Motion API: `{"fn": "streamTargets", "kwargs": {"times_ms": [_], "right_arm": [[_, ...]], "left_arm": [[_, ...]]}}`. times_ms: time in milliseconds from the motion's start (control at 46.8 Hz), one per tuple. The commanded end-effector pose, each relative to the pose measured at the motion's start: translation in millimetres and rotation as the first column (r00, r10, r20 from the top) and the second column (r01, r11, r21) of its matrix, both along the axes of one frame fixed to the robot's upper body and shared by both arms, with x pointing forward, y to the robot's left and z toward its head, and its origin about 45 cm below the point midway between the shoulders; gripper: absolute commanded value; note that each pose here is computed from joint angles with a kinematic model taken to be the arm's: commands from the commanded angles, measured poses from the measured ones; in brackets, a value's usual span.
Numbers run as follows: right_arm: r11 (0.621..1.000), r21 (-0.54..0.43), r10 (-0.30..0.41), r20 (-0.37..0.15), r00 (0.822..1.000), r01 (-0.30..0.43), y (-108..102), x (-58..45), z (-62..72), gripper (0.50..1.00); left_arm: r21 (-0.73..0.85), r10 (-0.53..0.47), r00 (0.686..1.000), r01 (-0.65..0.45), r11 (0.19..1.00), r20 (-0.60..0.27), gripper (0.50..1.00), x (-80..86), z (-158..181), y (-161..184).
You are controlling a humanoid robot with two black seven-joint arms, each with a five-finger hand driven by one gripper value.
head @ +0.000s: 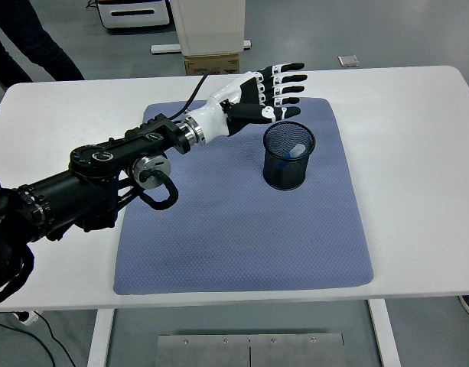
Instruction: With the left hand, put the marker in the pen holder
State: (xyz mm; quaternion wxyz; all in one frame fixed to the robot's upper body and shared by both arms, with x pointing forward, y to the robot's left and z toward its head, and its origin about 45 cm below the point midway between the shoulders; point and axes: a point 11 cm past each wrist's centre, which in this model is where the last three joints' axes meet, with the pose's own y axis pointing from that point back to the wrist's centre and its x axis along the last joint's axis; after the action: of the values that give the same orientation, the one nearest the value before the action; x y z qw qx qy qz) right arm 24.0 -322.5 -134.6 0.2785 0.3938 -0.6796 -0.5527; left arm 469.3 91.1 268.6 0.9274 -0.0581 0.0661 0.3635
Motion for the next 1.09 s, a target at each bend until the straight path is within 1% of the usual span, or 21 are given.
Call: {"fn": "streamTargets", "kwargs": {"times_ms": [0,21,43,171,278,513,641,705,769,812,876,962,1068], "right_arm": [[1.000,0.000,0.000,0.000,1.000,0.000,0,0.0,0.0,1.000],[1.000,0.000,0.000,0.000,1.000,0.000,0,0.0,0.0,1.000],[1.000,0.000,0.000,0.000,1.000,0.000,0,0.0,0.0,1.000],[1.000,0.000,0.000,0.000,1.000,0.000,0,0.0,0.0,1.000],[1.000,0.001,0.000,0.001,1.000,0.000,0,0.2,0.0,1.000],[1.000,0.000,0.000,0.000,1.000,0.000,0,0.0,0.0,1.000],[1.000,0.000,0.000,0.000,1.000,0.000,0,0.0,0.0,1.000],[1.000,0.000,0.000,0.000,1.000,0.000,0,0.0,0.0,1.000],[1.000,0.000,0.000,0.000,1.000,0.000,0,0.0,0.0,1.000],[1.000,0.000,0.000,0.000,1.000,0.000,0,0.0,0.0,1.000],[1.000,0.000,0.000,0.000,1.000,0.000,0,0.0,0.0,1.000],[1.000,0.000,0.000,0.000,1.000,0.000,0,0.0,0.0,1.000],[1.000,0.000,0.000,0.000,1.000,0.000,0,0.0,0.0,1.000]], "left_arm": [[-0.025,0.037,0.999,-0.037,0.999,0.016,0.970,8.4,11,18],[-0.027,0.046,0.999,-0.046,0.999,0.020,0.997,10.2,14,23],[-0.031,0.056,0.998,-0.055,0.998,0.023,1.000,11.9,16,27],[-0.031,0.118,0.992,-0.117,0.993,0.039,1.000,20.8,24,58],[-0.005,0.176,0.984,-0.176,0.984,0.036,1.000,26.1,18,85],[0.058,0.313,0.949,-0.315,0.947,0.042,1.000,33.1,7,151],[0.075,0.355,0.934,-0.356,0.931,0.033,1.000,29.5,-1,176],[0.054,0.381,0.924,-0.382,0.923,0.016,1.000,26.6,-7,186],[-0.017,0.432,0.901,-0.433,0.901,-0.026,1.000,22.8,-14,199],[-0.059,0.467,0.882,-0.470,0.881,-0.058,1.000,18.6,-20,214],[-0.078,0.507,0.858,-0.512,0.855,-0.076,1.000,13.9,-23,235],[-0.081,0.523,0.848,-0.529,0.845,-0.086,1.000,10.4,-26,246],[-0.075,0.542,0.833,-0.551,0.831,-0.110,1.000,3.6,-37,257]]}}
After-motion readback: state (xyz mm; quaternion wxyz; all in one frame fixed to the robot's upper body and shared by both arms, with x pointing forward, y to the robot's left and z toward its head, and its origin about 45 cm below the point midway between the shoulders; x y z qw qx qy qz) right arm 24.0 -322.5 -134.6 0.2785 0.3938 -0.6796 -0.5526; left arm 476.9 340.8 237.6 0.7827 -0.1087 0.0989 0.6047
